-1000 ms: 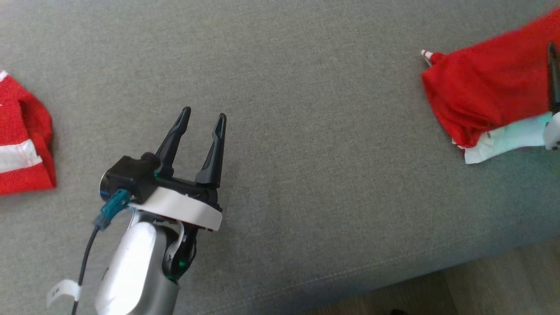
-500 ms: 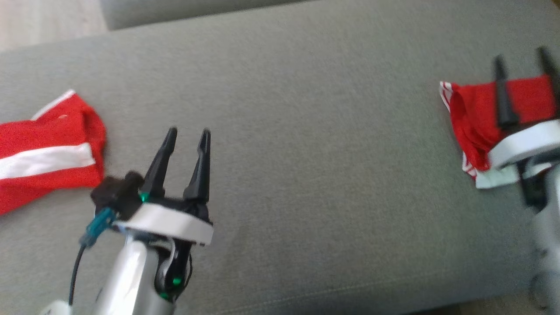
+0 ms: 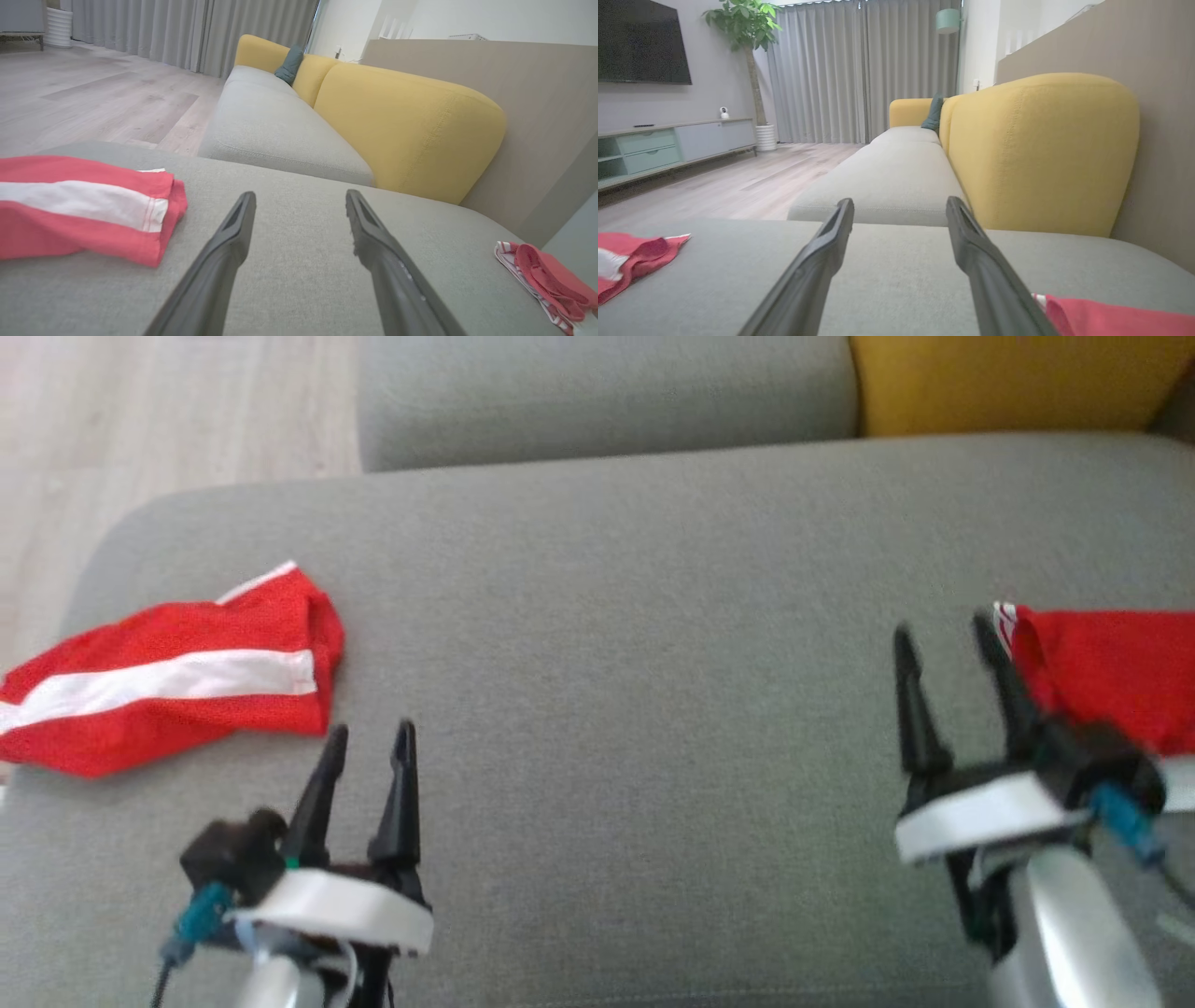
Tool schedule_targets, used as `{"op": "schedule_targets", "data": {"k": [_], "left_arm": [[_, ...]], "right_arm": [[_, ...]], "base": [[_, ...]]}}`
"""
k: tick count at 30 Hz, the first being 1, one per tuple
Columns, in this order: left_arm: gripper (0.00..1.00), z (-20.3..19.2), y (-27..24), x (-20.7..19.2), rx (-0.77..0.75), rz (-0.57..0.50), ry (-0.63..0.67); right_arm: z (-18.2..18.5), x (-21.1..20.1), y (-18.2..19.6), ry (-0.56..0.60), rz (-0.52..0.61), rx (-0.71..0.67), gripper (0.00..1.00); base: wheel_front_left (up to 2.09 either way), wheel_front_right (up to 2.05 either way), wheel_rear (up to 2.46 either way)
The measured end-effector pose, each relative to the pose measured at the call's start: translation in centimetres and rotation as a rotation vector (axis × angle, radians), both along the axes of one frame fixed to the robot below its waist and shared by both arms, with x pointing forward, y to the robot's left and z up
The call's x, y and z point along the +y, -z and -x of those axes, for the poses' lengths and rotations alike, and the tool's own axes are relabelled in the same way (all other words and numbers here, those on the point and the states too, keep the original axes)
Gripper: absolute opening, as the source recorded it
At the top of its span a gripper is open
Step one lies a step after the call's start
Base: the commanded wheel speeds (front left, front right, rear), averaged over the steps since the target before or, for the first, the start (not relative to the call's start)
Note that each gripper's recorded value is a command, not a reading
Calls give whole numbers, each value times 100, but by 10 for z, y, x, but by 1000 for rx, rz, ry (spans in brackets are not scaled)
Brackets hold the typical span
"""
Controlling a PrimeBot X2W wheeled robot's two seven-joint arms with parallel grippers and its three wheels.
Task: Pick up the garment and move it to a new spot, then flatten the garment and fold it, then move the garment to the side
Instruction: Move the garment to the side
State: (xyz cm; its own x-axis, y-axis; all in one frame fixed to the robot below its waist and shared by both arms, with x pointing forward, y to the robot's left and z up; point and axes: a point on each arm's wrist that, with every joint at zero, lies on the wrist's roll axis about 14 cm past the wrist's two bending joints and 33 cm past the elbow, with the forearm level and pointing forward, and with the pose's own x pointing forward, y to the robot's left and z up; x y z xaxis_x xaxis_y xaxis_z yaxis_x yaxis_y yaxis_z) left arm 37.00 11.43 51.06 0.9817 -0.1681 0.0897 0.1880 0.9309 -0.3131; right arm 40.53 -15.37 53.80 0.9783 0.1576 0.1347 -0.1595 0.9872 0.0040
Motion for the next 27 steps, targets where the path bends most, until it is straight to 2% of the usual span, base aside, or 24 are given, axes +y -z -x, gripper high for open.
{"op": "schedule_targets", "data": {"k": [3,8,12,27], "left_arm": [[100,15,7,3,19,-8,-9],[100,30,12,5,35,-7,-17],[100,33,14,4,40,-6,-17],[100,26,-3,2,-12,-14,-15]], "right_arm": [[17,11,13,-22,-18,27,100],[41,8,37,-6,-138,101,100],[52,8,52,-1,-147,144,100],[54,0,55,26,-157,150,100]], "base": [[0,0,0],[0,0,0],[0,0,0],[0,0,0]]}}
